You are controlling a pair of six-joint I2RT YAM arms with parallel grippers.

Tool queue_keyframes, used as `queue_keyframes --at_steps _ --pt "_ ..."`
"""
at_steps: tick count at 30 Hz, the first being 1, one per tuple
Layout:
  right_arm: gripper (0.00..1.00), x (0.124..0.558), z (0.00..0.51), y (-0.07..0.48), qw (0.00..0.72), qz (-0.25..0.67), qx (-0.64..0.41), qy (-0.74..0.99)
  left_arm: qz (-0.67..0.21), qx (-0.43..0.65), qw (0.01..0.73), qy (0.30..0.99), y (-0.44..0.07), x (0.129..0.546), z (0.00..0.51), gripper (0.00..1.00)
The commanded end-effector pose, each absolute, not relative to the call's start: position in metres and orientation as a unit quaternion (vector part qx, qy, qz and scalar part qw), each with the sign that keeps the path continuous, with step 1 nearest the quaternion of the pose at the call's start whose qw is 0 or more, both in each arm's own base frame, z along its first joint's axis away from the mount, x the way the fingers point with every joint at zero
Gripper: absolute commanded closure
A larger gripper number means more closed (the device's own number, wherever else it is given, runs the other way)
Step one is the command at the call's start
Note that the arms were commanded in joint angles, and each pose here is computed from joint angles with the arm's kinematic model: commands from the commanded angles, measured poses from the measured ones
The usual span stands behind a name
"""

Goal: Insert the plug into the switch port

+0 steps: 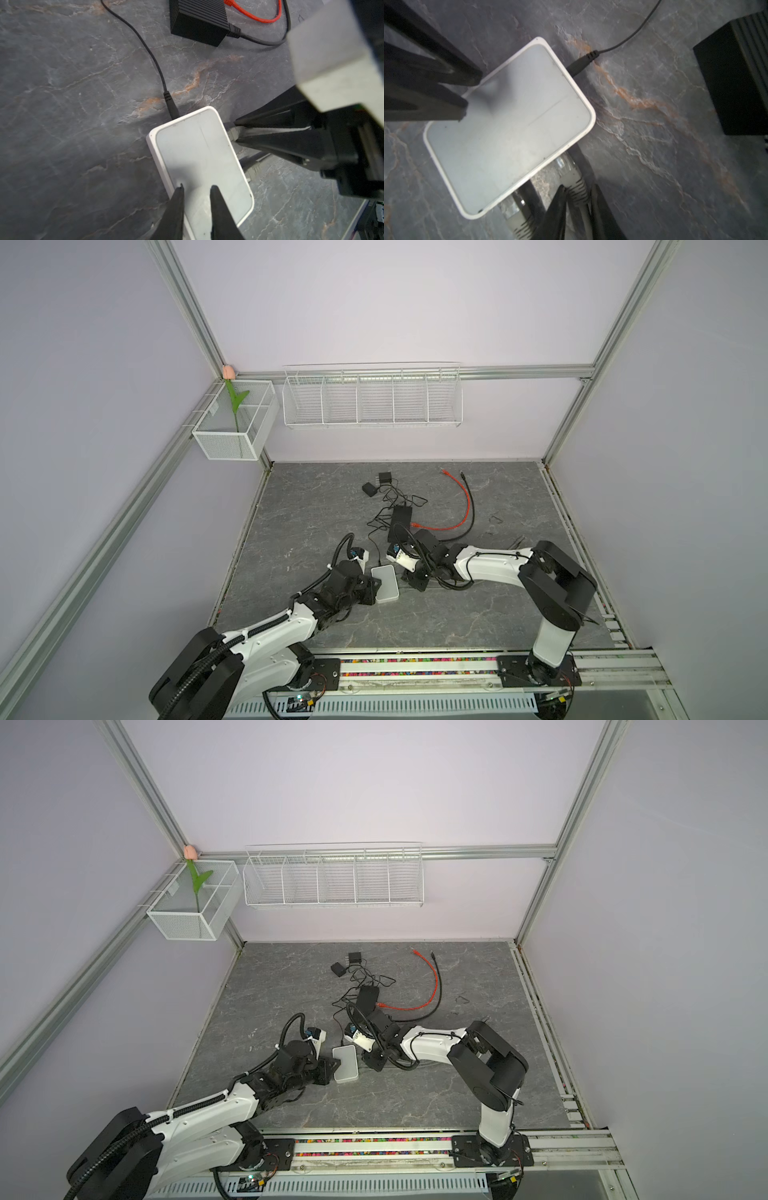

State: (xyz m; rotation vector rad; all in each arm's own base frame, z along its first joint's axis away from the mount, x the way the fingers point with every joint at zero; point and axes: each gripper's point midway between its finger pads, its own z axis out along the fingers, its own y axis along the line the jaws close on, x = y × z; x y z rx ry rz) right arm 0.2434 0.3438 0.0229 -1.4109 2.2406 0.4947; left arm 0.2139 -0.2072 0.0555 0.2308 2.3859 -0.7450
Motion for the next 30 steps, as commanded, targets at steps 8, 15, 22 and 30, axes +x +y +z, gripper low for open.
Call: queue_keyframes --at_steps 8,15,22,30 --pt "0.76 0.236 0.035 0.344 0.229 0.191 -0.511 0.806 -0.283 0.095 0.320 0.899 -0.215 0.226 0.064 0.77" --pt "0.76 0.232 0.039 0.343 0.224 0.198 -0.518 0.801 -0.280 0.088 0.325 0.899 -0.212 0.231 0.068 0.77" --pt "0.74 0.232 0.038 0.339 0.221 0.189 -0.517 0.805 -0.280 0.070 0.326 0.900 -0.205 0.237 0.072 0.72" --pt "0.72 0.239 0.033 0.334 0.207 0.187 -0.507 0.816 -0.285 0.052 0.325 0.900 -0.199 0.240 0.070 0.66"
